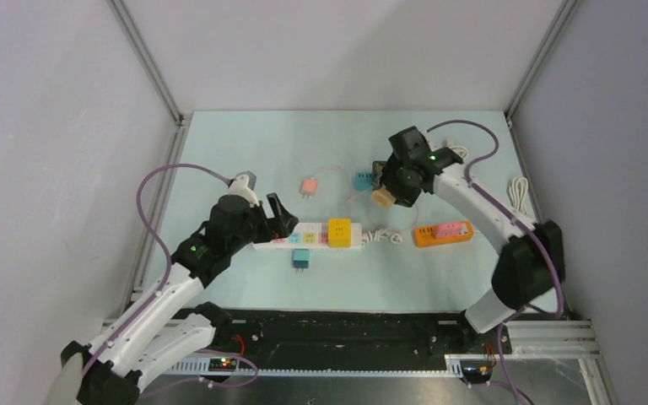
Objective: Insert the plug
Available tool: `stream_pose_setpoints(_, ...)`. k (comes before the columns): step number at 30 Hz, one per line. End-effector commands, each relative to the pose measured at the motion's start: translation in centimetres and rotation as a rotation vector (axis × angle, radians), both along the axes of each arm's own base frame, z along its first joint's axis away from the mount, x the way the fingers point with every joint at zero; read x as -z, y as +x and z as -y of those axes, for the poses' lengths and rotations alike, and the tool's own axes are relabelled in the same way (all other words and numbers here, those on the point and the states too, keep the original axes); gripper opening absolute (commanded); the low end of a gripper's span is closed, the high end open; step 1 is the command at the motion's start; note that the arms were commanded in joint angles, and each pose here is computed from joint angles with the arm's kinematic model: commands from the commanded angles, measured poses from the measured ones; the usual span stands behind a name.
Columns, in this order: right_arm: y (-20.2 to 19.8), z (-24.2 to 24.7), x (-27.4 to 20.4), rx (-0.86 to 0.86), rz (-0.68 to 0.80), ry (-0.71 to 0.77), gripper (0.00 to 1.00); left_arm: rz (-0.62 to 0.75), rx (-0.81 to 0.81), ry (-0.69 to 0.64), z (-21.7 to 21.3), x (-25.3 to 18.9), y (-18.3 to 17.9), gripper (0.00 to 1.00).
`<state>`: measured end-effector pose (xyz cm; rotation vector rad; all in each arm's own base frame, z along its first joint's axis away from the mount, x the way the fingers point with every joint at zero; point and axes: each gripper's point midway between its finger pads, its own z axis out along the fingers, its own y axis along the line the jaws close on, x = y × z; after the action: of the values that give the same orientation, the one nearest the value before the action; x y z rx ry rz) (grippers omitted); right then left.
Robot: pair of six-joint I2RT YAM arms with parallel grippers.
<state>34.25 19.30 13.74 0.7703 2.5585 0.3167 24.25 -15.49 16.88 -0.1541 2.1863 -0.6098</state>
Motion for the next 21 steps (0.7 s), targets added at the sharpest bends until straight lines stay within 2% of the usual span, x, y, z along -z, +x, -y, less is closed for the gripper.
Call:
stream_pose_setpoints(1, -2.8, -1.6, -5.9, -0.217, 0.104, 0.15, 0.16, 0.151, 0.076, -0.035, 1.7, -4.8, -0.3, 0.91)
stream_pose_setpoints(4, -4.9, -3.3, -7.7, -0.362, 0.122, 0.251, 0.16, 0.216, 0.151, -0.05, 3.0, -6.6, -1.5, 0.91)
stream_pose_setpoints(7, -8.1, -5.7, -9.5, -0.528, 0.11, 0.412, 0.17, 0.276, 0.236, -0.063, 4.4, -8.5, -2.7, 0.91)
stream_pose_setpoints(11, -11.1, -8.2, -12.1, -0.639, 0.116, 0.608, 0.17, 0.323, 0.338, -0.109, 6.1, -10.8, -4.5, 0.91)
stream_pose_setpoints(15, -11.9, -9.3, -14.5, -0.615, 0.138, 0.727, 0.17, 0.322, 0.336, -0.173, 6.6, -12.4, -5.2, 0.92)
stream_pose_setpoints(21, -11.2, -10.5, -16.2, -0.447, 0.171, 0.835, 0.19, 0.274, 0.299, -0.228, 7.9, -13.1, -5.4, 0.94)
